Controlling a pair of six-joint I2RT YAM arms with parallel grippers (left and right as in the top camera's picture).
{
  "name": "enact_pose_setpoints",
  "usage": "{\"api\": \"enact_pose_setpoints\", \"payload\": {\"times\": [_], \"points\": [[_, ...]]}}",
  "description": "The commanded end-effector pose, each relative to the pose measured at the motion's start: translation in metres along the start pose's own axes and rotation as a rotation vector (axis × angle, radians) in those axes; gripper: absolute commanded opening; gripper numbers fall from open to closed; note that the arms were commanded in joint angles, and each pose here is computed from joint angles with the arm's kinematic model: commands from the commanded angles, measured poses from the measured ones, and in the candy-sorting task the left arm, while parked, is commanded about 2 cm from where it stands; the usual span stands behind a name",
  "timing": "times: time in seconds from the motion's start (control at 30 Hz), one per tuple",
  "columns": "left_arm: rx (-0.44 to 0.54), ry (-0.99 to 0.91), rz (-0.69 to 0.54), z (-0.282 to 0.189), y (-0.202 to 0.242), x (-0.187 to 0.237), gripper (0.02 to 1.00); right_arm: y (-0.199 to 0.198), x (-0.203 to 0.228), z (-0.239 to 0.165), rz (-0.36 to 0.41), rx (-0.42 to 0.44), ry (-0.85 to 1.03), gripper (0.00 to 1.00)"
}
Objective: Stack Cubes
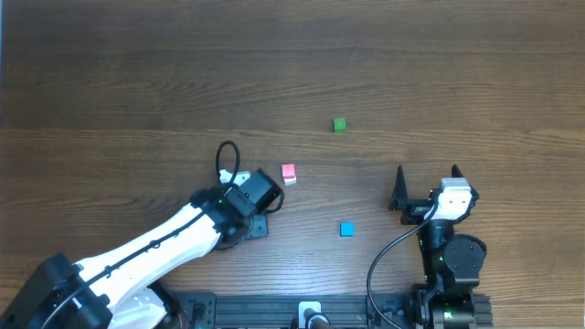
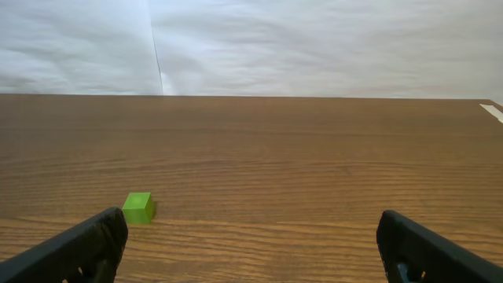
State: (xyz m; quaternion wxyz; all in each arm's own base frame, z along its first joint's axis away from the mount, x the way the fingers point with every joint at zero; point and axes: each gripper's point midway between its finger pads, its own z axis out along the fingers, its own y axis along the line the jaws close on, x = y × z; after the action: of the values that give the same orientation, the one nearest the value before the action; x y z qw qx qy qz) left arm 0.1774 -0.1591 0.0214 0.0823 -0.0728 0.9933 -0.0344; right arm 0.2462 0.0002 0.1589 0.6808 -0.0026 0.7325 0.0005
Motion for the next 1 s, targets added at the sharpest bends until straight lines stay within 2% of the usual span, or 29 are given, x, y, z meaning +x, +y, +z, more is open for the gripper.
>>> {"api": "enact_pose_setpoints", "payload": {"times": [0.03, 0.63, 0.83, 1.0], "points": [[0.038, -0.035, -0.010, -0.022, -0.021, -0.021, 0.040, -0.003, 0.002, 0.000, -0.004, 0.014, 0.000, 0.991], [0.106, -0.140, -0.050, -0.102, -0.066, -0.082, 0.040, -0.003, 0.002, 0.000, -0.004, 0.014, 0.000, 0.993], [0.096, -0.134, -0.045, -0.106, -0.092, -0.103, 0.040, -0.003, 0.002, 0.000, -0.004, 0.014, 0.000, 0.993], [0.066, -0.099, -0.037, -0.084, -0.105, -0.110, 0.042, -0.003, 0.002, 0.000, -0.004, 0.014, 0.000, 0.991]]}}
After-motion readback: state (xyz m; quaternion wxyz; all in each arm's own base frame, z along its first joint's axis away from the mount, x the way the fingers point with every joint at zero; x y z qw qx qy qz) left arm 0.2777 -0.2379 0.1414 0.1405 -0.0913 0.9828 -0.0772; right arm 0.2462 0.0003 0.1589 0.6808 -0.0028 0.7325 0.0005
